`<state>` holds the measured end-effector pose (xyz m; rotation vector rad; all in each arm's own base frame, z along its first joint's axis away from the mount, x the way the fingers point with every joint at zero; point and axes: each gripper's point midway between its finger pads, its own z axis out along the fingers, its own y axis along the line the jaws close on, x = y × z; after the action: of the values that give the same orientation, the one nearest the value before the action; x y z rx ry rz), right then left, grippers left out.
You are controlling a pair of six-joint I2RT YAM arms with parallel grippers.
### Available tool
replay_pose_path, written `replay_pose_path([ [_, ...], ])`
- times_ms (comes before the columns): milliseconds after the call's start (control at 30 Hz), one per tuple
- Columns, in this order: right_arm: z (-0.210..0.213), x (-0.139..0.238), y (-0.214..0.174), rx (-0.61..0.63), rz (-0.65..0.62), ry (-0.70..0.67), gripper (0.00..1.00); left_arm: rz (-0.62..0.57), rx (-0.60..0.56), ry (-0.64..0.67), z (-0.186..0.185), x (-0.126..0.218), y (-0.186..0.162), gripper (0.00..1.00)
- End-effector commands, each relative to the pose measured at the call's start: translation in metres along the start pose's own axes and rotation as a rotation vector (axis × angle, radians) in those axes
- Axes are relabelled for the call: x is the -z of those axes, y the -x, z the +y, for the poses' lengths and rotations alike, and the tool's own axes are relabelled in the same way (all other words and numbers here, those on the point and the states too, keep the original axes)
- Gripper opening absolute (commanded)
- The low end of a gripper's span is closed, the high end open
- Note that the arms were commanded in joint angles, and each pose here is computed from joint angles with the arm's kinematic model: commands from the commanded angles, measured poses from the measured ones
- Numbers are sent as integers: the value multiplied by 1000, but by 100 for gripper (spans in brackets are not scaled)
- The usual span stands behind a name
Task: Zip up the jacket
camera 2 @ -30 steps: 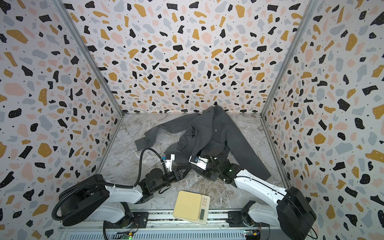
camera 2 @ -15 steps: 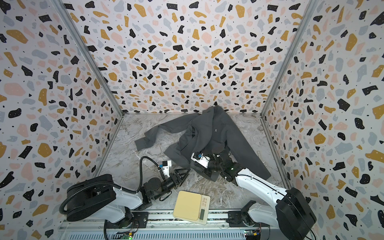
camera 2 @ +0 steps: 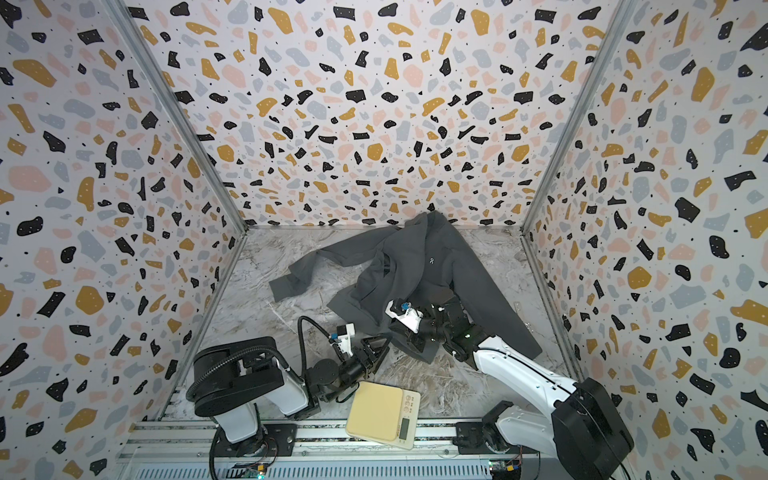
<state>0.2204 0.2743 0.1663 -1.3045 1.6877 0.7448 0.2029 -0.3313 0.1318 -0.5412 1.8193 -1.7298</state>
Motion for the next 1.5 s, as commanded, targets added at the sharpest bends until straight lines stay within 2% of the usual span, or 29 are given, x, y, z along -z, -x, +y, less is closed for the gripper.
replay_pose_path([
  [0,4,6,12,3,-42,17,0,-86,45,-236,-58,7,17,78],
  [133,5,5,12,6,-44,23,0,-112,64,-226,-54,5,21,73],
  [267,6,6,13,11,-49,25,0,-175,26,-248,-65,6,30,67],
  [467,6,6,13,13,-48,23,0,-196,34,-236,-59,-5,31,59],
  [667,7,8,13,16,-66,16,0,-215,13,-262,-70,-9,32,52],
  [800,6,7,12,16,-66,13,0,-224,16,-245,-64,-5,35,25],
  [1033,-2,3,12,22,-60,-13,0,-192,10,-238,-61,-7,29,6],
  [1067,-4,2,12,23,-55,-23,0,-188,9,-236,-60,-6,28,0],
  [1167,-8,0,9,51,-39,-34,0,-167,-4,-210,-51,-2,26,0],
  [1333,-25,-4,-3,78,-13,-110,0,-72,-50,-63,-13,3,11,0],
  [1467,-40,-6,0,93,-25,-157,0,-48,-53,-12,2,17,10,0],
])
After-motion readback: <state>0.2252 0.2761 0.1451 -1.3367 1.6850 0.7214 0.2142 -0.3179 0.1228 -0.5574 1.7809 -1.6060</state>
